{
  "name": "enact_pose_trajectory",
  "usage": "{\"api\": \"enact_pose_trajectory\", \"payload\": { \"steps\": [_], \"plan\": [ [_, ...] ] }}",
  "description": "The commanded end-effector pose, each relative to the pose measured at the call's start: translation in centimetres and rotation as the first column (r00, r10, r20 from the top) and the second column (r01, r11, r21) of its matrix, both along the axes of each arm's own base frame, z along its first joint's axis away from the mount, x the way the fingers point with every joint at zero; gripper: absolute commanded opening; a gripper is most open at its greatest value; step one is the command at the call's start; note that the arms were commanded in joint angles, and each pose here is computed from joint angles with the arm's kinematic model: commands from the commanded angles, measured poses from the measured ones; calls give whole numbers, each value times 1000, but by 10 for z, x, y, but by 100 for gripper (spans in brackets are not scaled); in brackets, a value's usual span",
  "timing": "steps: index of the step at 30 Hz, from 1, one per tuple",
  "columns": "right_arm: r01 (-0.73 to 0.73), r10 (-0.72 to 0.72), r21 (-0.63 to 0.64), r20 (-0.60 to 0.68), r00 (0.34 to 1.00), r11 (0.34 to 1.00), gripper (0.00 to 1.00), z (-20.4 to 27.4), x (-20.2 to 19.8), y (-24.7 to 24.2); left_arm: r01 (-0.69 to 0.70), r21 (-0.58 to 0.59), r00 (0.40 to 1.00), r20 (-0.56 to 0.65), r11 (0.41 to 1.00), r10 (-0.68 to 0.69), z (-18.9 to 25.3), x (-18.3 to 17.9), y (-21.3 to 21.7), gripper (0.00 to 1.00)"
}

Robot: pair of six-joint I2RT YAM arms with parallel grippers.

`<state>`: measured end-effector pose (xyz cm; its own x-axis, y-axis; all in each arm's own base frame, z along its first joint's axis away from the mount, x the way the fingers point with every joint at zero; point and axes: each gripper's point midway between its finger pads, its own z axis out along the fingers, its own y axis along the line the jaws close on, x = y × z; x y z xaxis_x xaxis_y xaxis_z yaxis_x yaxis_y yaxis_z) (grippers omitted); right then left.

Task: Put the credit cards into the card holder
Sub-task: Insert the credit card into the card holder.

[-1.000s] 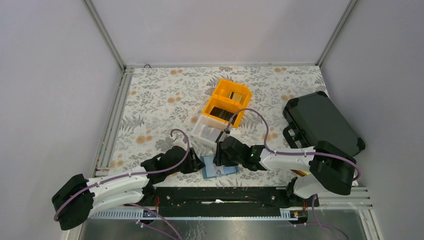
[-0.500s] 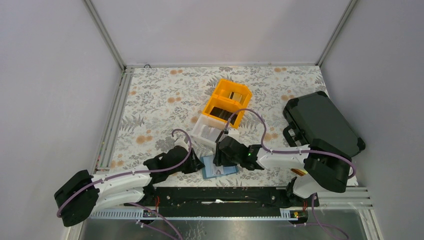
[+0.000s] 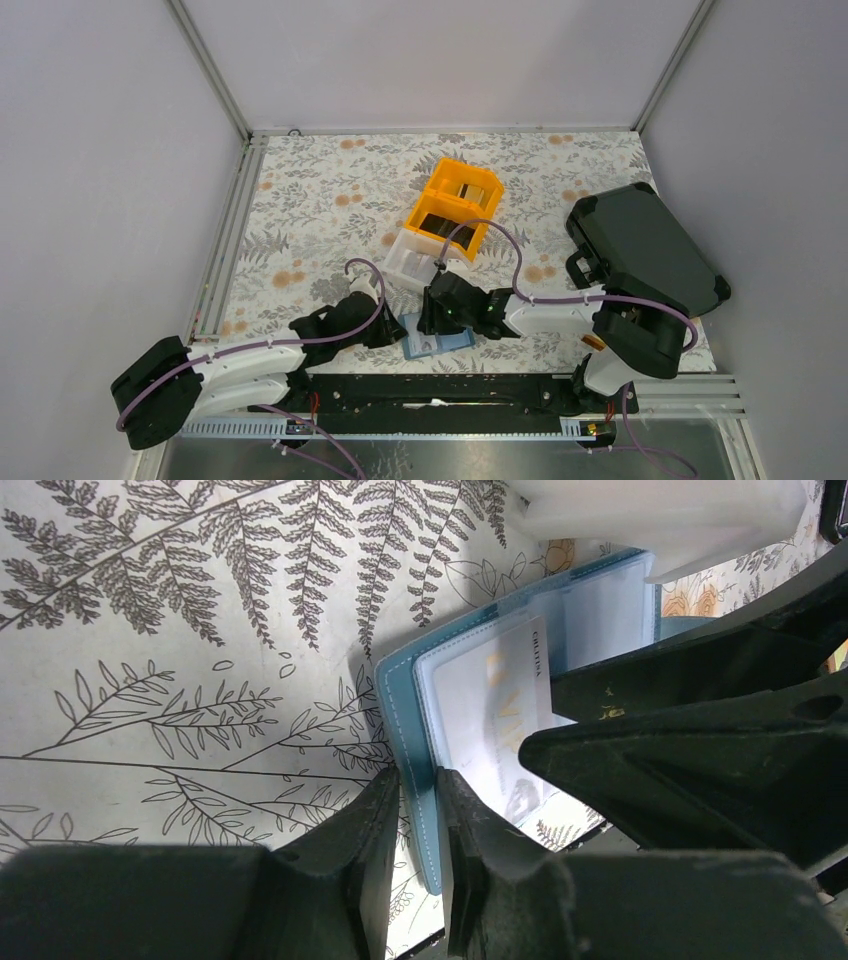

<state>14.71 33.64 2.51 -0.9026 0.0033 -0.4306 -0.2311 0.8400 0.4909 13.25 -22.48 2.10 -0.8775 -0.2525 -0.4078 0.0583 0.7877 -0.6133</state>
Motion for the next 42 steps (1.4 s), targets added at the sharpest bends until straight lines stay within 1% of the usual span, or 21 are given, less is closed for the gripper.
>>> {"api": "enact_pose_trajectory", "payload": {
  "steps": [1,13,16,18,21,22,23,24,28,32,36,39,42],
  "plan": [
    [-47,48,41,-14,999,998,49,9,-7,20,6,-56,999,40,998,-4,14,8,-12,22],
    [-86,87,85,-11,996,993,48,17,-14,38,-10,-49,999,47,999,13,14,9,-8,22],
    [-86,87,82,0,996,993,49,18,-14,36,-26,-44,998,58,999,28,16,10,-3,25],
    [-84,83,73,19,996,994,53,21,-12,32,-39,-33,997,62,999,41,16,11,1,32],
    [-81,77,62,62,995,995,61,28,-8,24,-74,4,995,72,997,73,17,12,12,47],
    [-82,76,71,81,994,994,64,34,-7,21,-87,15,993,82,996,85,18,14,16,54],
    [-85,79,64,96,992,994,65,36,-6,18,-92,23,992,86,996,89,20,14,19,58],
    [-88,81,63,114,990,994,67,41,-5,15,-103,28,990,95,994,100,22,15,22,65],
    [-104,91,60,188,978,993,71,65,-1,4,-122,53,985,129,991,115,38,21,30,76],
    [-124,107,44,275,955,991,77,94,5,-7,-115,80,984,146,990,102,58,28,34,85],
    [-107,95,18,342,935,994,84,122,23,-23,-100,67,981,174,993,87,87,41,34,86],
    [-65,54,18,354,934,998,84,131,45,-38,-74,50,979,195,996,63,109,54,32,91],
    [-14,9,11,368,930,1000,84,132,72,-54,-39,54,985,170,998,29,122,70,32,94]
  ]
}}
